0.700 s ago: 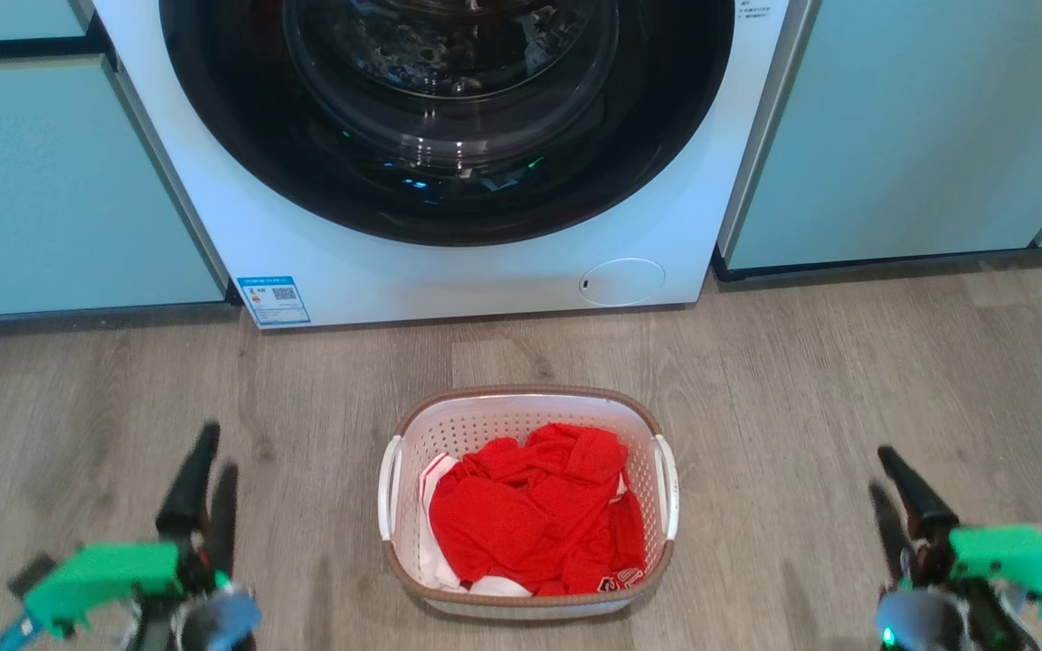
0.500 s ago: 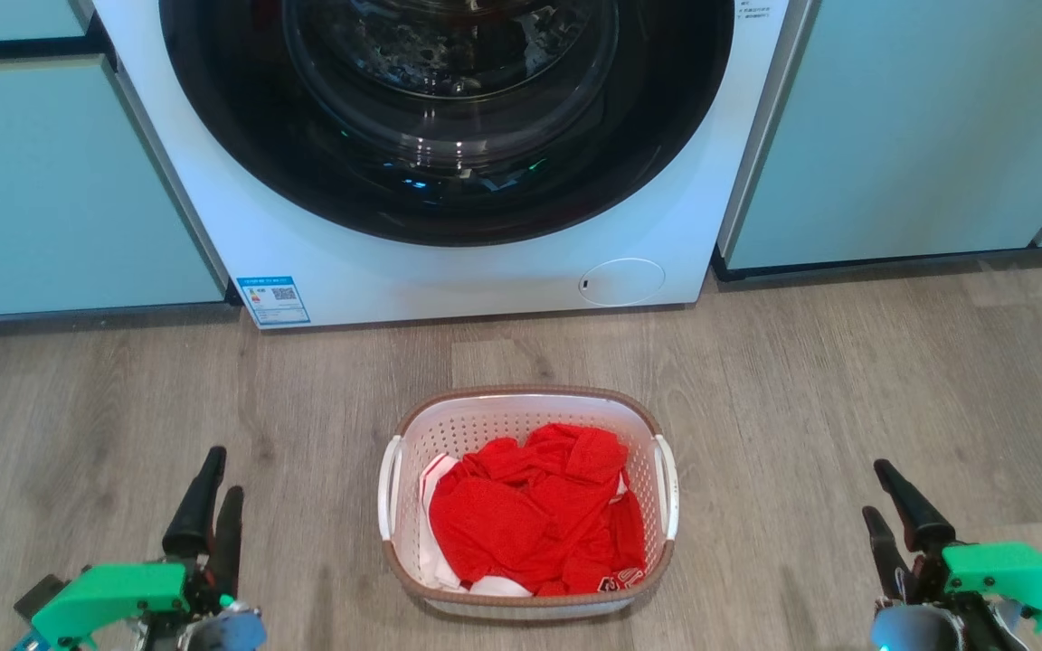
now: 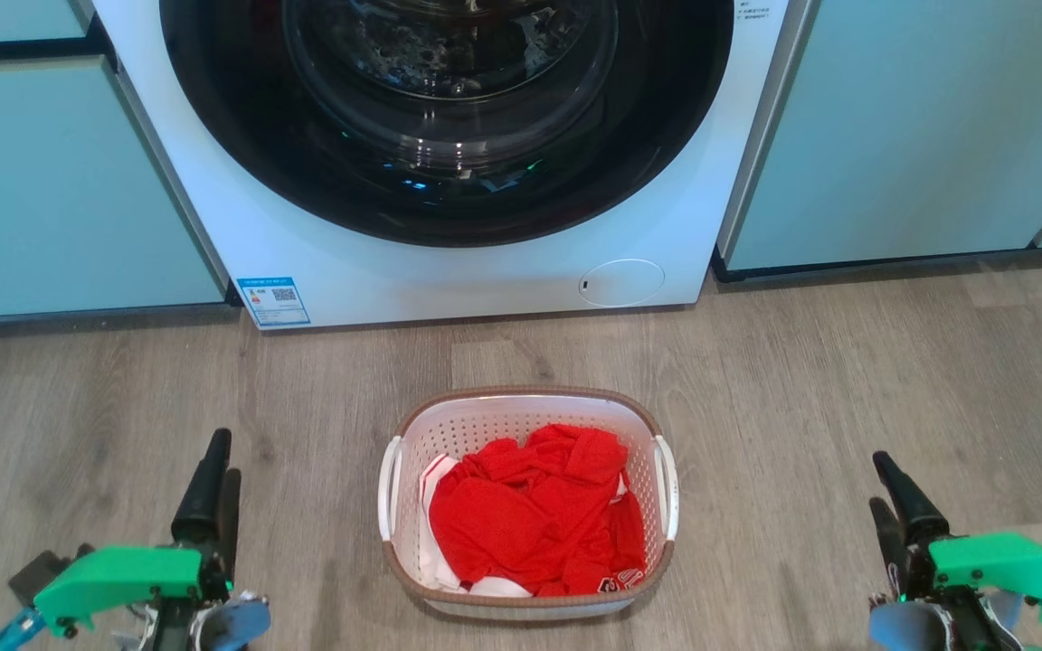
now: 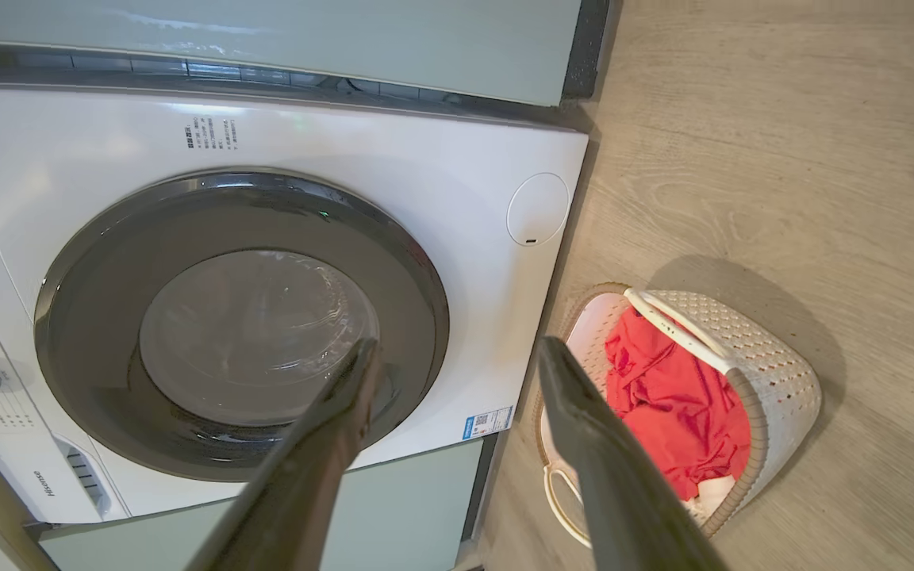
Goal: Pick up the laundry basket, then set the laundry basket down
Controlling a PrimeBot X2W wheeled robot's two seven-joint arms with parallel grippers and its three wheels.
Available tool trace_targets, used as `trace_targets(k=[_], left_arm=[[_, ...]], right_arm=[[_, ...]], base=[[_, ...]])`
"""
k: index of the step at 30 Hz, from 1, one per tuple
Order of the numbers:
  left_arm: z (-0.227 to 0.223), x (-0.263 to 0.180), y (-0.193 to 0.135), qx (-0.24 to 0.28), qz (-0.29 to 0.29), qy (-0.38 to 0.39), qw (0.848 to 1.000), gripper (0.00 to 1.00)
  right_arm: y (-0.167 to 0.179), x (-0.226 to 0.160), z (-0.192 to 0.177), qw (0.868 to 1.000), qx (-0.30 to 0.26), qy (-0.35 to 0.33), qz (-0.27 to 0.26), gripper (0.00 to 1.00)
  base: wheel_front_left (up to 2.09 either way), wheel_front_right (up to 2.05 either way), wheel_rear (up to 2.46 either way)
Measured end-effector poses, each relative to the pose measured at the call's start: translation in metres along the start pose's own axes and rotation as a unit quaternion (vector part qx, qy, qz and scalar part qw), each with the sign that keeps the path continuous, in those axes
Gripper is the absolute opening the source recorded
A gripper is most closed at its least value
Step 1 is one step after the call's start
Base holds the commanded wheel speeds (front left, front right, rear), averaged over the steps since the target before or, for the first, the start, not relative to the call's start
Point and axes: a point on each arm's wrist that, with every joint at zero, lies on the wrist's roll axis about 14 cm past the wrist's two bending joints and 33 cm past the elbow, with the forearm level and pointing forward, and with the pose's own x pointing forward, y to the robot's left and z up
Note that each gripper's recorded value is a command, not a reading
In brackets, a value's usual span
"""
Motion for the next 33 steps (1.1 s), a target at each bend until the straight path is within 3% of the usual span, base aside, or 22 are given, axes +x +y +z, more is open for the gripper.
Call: trace_targets(k=[15, 33], left_arm=[[-0.007, 0.003, -0.017, 0.134, -0.009, 0.001, 0.991, 1.0], [-0.02, 0.003, -0.027, 0.3, -0.021, 0.002, 0.954, 1.0]], right_arm=[[0.027, 0.005, -0.009, 0.989, -0.14, 0.003, 0.04, 1.0], [0.044, 0.004, -0.023, 0.962, -0.262, 0.008, 0.073, 1.0]], base=[[0.0, 0.0, 0.0], [0.0, 0.0, 0.0]])
